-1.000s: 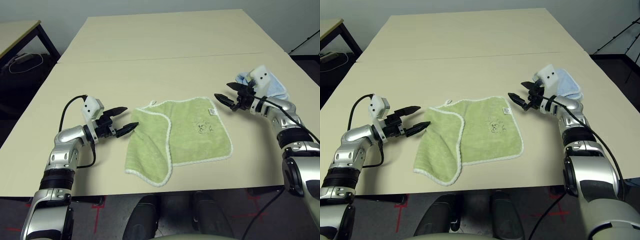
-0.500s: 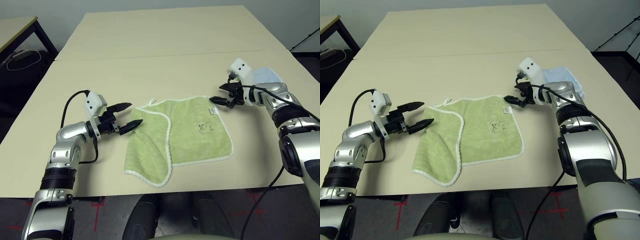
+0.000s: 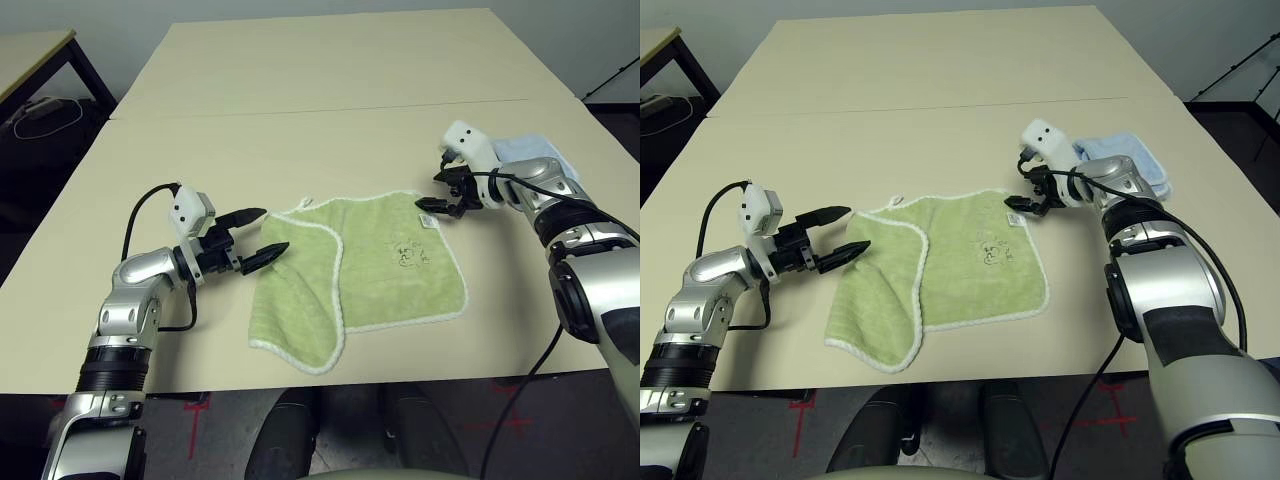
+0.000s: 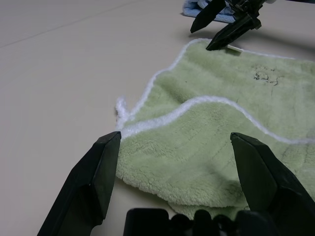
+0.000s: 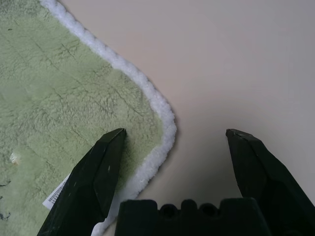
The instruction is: Fold the towel and set it aside.
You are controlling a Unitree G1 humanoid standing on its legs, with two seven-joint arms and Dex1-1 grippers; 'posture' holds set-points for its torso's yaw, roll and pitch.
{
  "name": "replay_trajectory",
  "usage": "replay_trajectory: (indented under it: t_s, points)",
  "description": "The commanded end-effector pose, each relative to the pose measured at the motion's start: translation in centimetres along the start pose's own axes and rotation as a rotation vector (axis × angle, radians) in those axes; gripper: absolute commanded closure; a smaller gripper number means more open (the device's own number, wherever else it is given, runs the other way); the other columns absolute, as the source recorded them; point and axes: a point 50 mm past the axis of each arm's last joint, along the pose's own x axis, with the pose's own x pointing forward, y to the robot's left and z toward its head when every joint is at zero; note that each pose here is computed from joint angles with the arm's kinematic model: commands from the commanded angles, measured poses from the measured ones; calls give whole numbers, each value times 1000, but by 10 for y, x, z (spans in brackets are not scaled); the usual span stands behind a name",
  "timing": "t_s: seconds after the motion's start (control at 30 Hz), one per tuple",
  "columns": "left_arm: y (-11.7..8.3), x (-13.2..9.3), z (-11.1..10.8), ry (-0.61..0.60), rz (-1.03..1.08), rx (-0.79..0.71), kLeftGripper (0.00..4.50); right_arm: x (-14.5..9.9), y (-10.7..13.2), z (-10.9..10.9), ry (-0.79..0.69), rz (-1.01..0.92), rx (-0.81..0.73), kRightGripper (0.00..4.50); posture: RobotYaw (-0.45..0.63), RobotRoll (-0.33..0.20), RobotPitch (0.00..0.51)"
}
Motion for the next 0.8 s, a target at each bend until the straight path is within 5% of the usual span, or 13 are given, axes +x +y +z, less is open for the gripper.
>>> replay_trajectory:
  t_s: [0.03, 0.4, 0.57, 0.8]
  points:
    - [-4, 0, 0, 7, -15, -9, 0, 5, 3, 0, 29, 7, -1, 421, 138, 0, 151]
    - [-5, 3, 3, 6, -31, -10, 0, 6, 5, 0, 42, 14, -1, 4350, 133, 0, 147]
    - [-4, 4, 5, 7, -39, -5, 0, -3, -3, 6, -28, -1, 6, 4485, 120, 0, 141]
    - [-3, 11, 7, -1, -52, -4, 0, -18, -8, 8, -367, -35, 57, 4485, 92, 0, 139]
